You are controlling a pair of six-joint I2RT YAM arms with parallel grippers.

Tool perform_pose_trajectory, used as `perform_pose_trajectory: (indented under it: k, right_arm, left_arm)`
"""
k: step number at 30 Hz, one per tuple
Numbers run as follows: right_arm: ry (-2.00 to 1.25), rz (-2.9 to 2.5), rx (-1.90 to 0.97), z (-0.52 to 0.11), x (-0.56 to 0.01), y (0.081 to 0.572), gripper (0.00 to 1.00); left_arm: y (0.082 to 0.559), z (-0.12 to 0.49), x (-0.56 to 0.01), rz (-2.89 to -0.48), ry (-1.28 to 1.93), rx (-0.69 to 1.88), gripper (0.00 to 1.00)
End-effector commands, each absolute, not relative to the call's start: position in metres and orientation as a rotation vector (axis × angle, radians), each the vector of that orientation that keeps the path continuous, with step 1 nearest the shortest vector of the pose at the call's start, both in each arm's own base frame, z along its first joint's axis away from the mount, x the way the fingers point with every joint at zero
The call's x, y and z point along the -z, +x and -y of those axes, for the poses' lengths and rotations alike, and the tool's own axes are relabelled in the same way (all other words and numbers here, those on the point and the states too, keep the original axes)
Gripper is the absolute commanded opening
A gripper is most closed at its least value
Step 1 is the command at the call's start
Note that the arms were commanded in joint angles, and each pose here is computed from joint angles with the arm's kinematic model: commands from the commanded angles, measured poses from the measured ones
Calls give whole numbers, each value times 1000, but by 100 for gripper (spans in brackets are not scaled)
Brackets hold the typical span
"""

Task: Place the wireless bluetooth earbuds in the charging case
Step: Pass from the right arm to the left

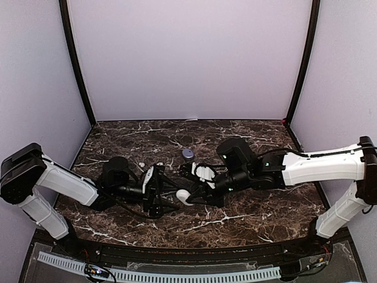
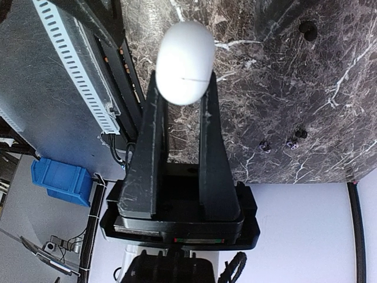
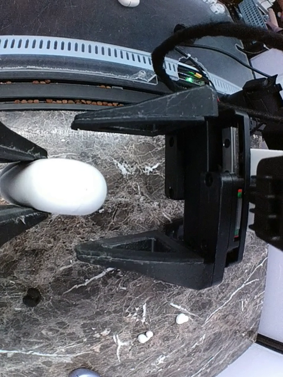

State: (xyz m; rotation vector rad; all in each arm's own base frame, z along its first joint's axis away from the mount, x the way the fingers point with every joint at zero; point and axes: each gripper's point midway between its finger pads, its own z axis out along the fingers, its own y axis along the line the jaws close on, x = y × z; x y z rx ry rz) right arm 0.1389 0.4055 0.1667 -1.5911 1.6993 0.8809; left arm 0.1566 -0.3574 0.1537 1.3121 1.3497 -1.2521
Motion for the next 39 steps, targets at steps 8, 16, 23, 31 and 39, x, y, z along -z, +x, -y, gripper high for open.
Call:
perform_pose_trajectory:
  k: [8,16,23,31,39]
  right_arm:
    - [-1629,-1657,-828,-426,-165,141,20]
    - [-1625,-1652,-819,-426,-166,142,20]
    - [-1624,-1660,-813,-426,-164,143,21]
    - [-1620,-1663,-814,-427,-164,143,23]
    - [-1548,-1675,-753,-420,-167,153,35]
  left_arm:
    - [148,364,-152,-1294,1401,1293,54]
    - [150,365,-141,-1338,1415,1263,47]
    - [149,366,-138,-1333,1434,1243,32]
    - [148,369,-139,-1318,1447,1219,24]
    - [142,367,-138,-1294,1466,1222,19]
